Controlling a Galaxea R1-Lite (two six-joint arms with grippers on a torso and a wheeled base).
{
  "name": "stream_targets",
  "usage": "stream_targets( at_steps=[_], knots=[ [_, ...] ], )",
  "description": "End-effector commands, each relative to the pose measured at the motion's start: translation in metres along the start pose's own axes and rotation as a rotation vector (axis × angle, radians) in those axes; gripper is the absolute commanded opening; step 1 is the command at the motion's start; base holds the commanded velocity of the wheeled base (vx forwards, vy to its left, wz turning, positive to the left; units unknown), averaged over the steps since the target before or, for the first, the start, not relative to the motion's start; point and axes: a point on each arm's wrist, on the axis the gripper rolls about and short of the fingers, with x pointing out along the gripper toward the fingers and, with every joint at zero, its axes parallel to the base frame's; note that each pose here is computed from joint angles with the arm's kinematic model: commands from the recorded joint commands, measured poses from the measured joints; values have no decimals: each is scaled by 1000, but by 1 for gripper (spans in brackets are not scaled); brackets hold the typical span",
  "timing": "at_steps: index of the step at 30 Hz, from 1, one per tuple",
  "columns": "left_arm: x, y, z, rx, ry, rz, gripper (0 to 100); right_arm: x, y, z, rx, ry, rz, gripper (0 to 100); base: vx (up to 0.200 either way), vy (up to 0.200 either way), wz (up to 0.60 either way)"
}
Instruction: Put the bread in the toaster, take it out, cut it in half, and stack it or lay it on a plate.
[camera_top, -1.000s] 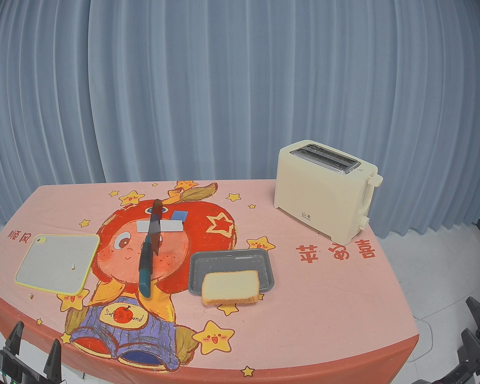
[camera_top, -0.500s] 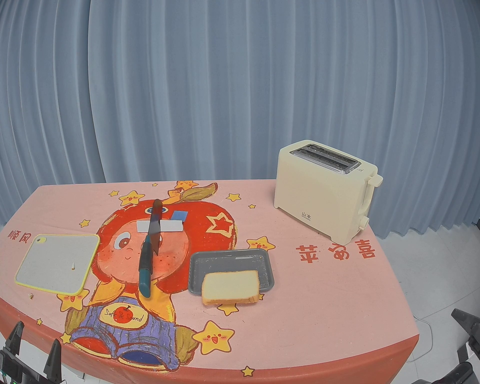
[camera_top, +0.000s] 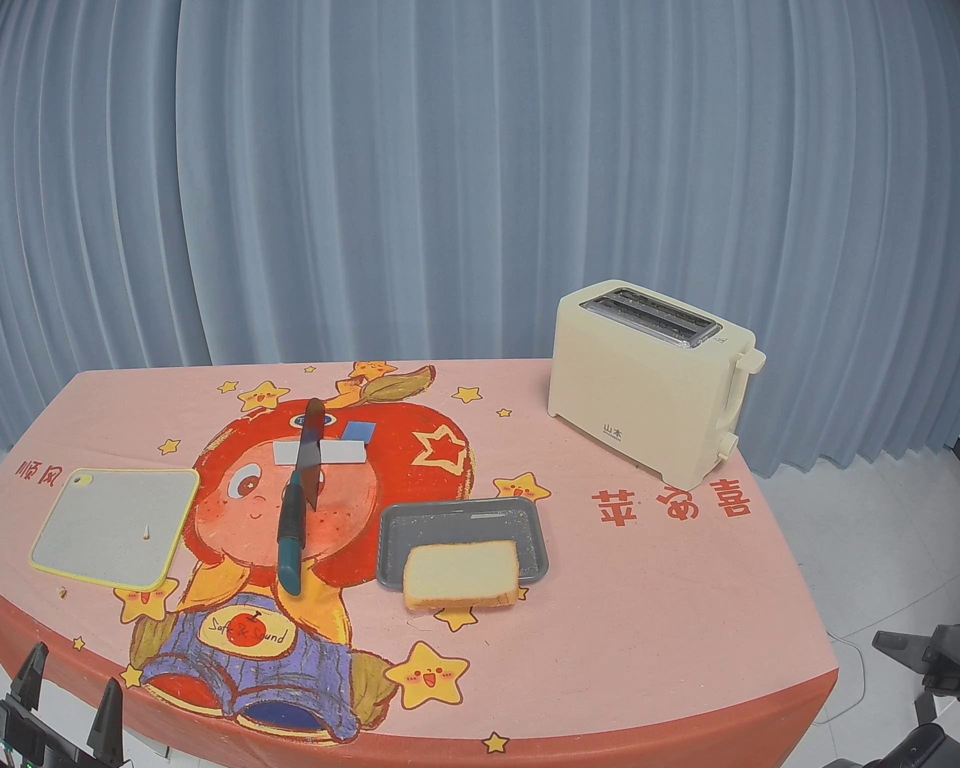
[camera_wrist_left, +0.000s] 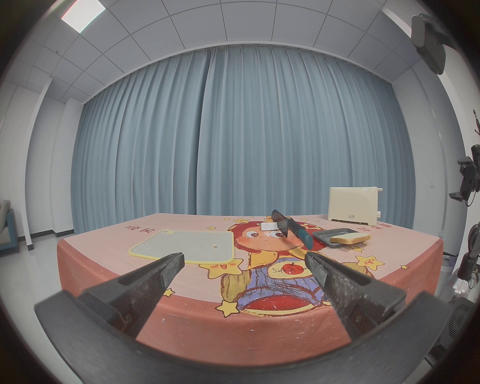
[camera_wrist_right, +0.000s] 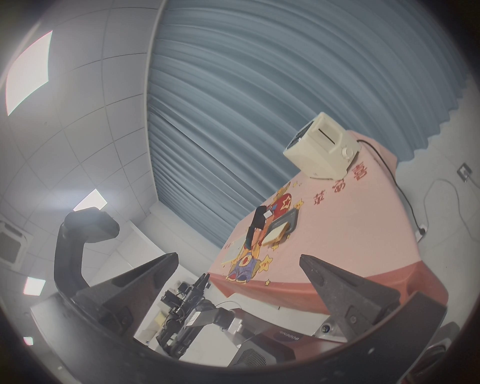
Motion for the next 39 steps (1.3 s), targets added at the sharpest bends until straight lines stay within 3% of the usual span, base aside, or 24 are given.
stream_targets(
  at_steps=[1, 5, 10, 13, 26, 39],
  knots=[
    [1, 0, -5, 0, 19, 1, 100, 11, -4, 6, 78, 82, -15, 100, 0, 0, 0],
    [1, 0, -5, 0, 19, 1, 100, 18, -4, 11, 129, 129, -19, 100, 0, 0, 0],
    [1, 0, -5, 0, 19, 1, 100, 25, -4, 14, 157, 188, -14, 100, 0, 0, 0],
    [1, 0, -5, 0, 19, 1, 100, 36, -4, 18, 206, 261, -18, 100, 0, 0, 0],
    [1, 0, -5, 0, 19, 1, 100, 62, -5, 28, 314, 368, -58, 100, 0, 0, 0],
    [1, 0, -5, 0, 19, 1, 100, 99, -14, 31, 355, 456, -68, 100, 0, 0, 0]
  ],
)
